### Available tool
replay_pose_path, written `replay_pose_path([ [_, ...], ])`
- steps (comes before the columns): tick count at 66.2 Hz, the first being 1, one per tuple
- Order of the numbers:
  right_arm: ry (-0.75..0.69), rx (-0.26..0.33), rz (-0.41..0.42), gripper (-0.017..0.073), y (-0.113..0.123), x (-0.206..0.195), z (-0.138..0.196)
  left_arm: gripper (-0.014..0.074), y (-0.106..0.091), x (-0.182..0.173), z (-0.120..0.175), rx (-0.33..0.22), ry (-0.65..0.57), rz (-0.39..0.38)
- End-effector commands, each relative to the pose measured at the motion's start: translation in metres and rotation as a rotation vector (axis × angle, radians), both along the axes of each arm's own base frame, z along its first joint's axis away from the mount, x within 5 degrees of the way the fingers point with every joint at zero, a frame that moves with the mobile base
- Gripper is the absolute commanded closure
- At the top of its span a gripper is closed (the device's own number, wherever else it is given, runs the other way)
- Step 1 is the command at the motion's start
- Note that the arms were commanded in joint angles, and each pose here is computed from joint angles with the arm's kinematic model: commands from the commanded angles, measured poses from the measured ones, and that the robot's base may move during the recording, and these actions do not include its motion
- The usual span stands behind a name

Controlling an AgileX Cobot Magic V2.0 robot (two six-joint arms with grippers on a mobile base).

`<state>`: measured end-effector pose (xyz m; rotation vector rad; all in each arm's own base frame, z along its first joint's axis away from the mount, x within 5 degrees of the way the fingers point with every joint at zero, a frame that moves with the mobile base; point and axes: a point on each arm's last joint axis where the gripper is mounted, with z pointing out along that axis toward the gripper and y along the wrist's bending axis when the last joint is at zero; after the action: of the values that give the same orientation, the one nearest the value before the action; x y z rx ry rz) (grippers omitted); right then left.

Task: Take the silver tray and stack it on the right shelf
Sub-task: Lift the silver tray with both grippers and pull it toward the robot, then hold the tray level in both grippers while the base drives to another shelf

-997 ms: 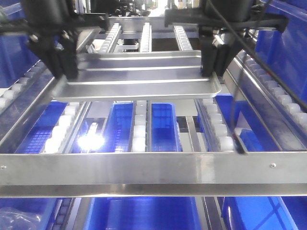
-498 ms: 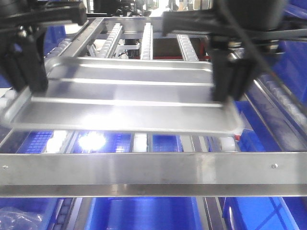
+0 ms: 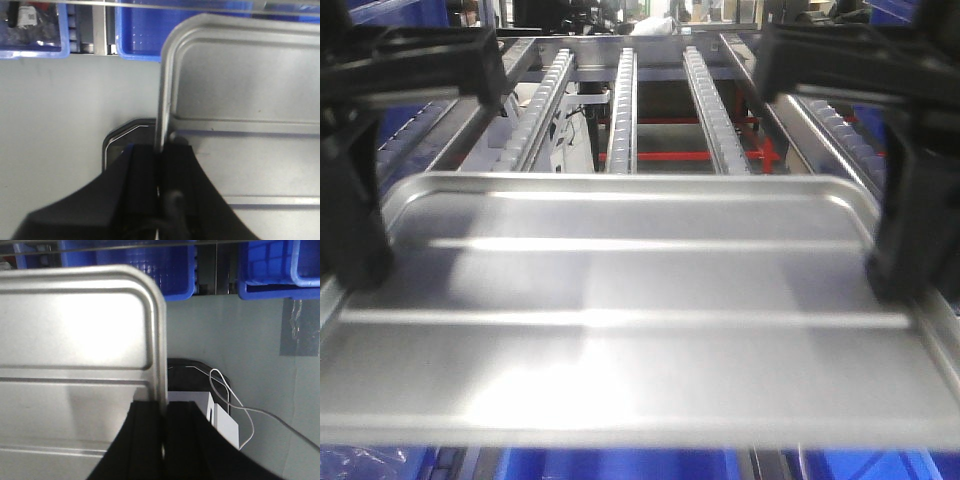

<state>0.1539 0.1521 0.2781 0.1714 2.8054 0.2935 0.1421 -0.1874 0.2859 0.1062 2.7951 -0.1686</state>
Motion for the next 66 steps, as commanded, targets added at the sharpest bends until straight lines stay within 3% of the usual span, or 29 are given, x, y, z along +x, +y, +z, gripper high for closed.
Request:
replay_pose_path([
  [1,-0.05,0.054,-0.007,0.0498,0.002,-0.009,0.011,0.0693,-0.003,-0.012,0.014,-0.024,-0.058,0.005],
  [7,-0.053,0.024,0.009,0.0498,0.008,-0.019,0.01,0.0693,-0.007,-0.021,0.014,-0.025,-0.056,-0.022],
  [20,-0.054,0.019,0.033,0.0498,0.018,-0.034,0.01,0.0693,-0.004,-0.029,0.013,-0.019,-0.036,-0.017],
  [32,-0.057,0.024,0.047,0.0499,0.02,-0.036,0.01,0.0693,0.0,-0.037,0.007,-0.097,-0.005,-0.019],
  [66,-0.06,0.03,0.045,0.0499,0.02,-0.036,0.01,0.0694,0.003,-0.036,0.005,-0.083,-0.027,-0.026],
])
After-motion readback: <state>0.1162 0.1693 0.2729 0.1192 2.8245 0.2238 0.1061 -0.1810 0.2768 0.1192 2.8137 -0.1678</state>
